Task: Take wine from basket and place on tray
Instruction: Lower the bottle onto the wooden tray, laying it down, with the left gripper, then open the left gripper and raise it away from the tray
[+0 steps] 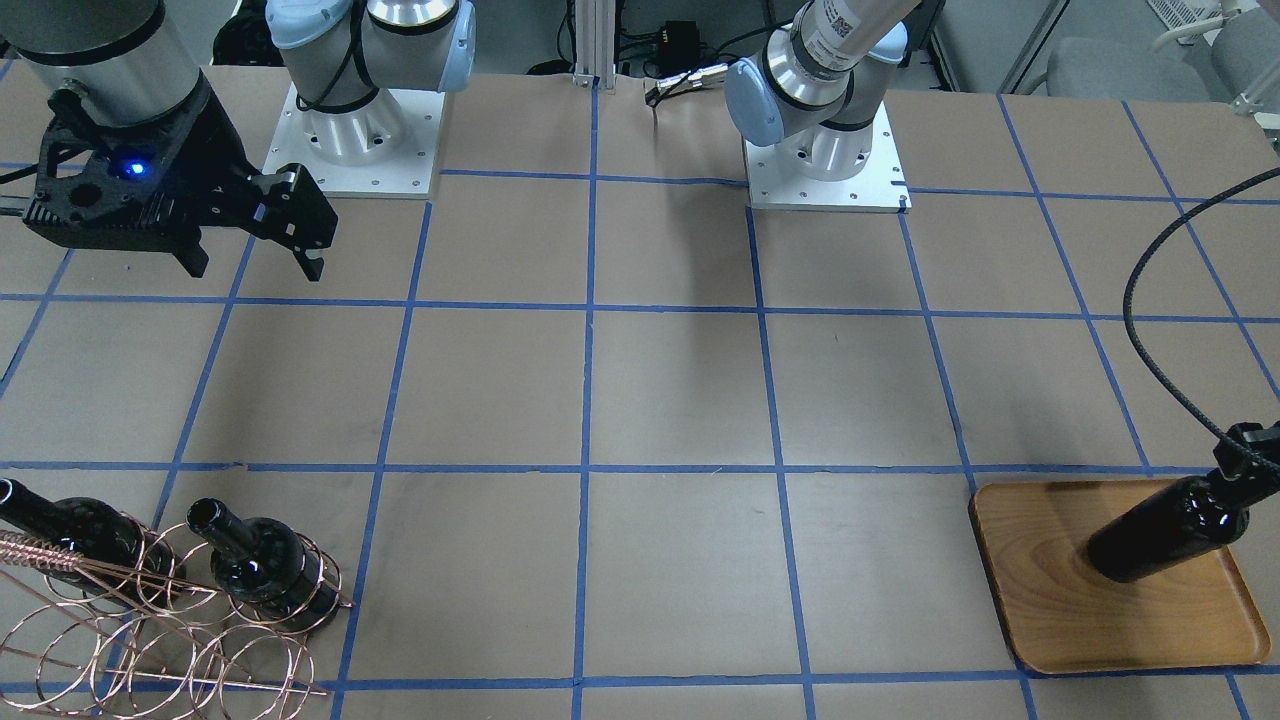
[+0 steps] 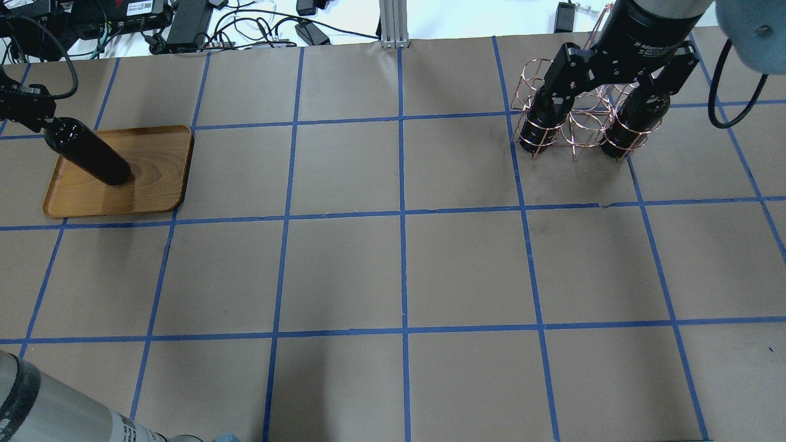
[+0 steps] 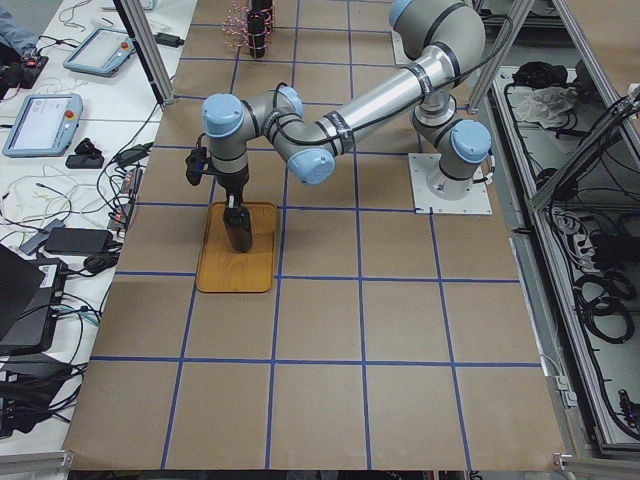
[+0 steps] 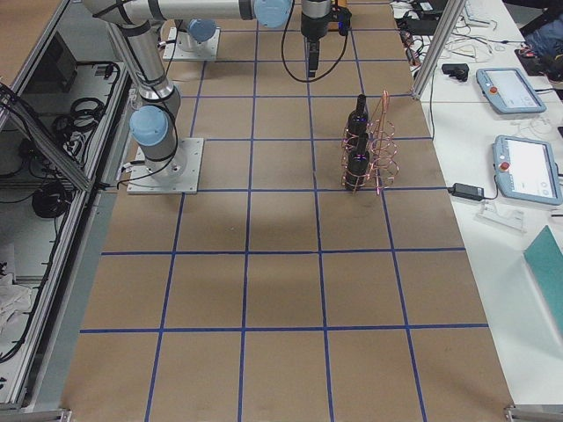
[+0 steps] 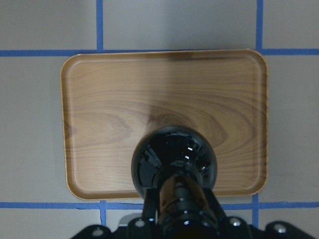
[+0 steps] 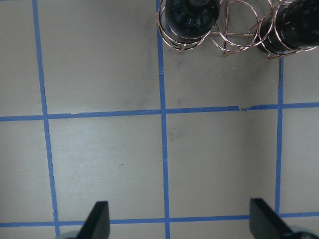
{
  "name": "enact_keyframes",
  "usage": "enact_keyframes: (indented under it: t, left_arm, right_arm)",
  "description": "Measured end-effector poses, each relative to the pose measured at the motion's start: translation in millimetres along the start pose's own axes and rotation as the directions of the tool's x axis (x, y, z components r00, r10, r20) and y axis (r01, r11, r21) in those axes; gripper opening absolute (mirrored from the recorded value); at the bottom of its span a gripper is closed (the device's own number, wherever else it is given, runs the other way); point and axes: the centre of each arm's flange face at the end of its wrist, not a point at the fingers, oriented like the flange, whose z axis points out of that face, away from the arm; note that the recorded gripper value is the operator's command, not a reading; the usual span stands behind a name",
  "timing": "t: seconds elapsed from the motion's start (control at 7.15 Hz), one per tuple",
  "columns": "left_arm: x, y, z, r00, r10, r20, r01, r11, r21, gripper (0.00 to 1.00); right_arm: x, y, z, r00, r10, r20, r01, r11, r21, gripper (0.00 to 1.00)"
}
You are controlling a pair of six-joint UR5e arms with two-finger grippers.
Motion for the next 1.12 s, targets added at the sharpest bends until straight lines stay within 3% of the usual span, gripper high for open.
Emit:
enact_keyframes:
  t: [0.42,0.7,1.12]
  left_arm:
    - [-11.3,4.9,-1.8,1.000,-0.015,0.004,0.015,1.000,0.001,0.85]
    - [-3.0,10.9,-30.4,1.000,-0.014,0.012,0.014,1.000,0.015,0.85]
    - [110.1,22.3,-106.8,1.000,0.022,0.007,-0.022,0.999,0.029,0.85]
  right_arm:
    - [-0.3,0.0,-0.6,1.000,-0.002,0.002,0.002,1.000,0.003,1.00]
    - [-0.4,-0.1,-0.8,1.000,-0.002,0.003,0.002,1.000,0.006,1.00]
    - [0.0,-0.5,-0.9,1.000,-0.002,-0.001,0.002,1.000,0.007,1.00]
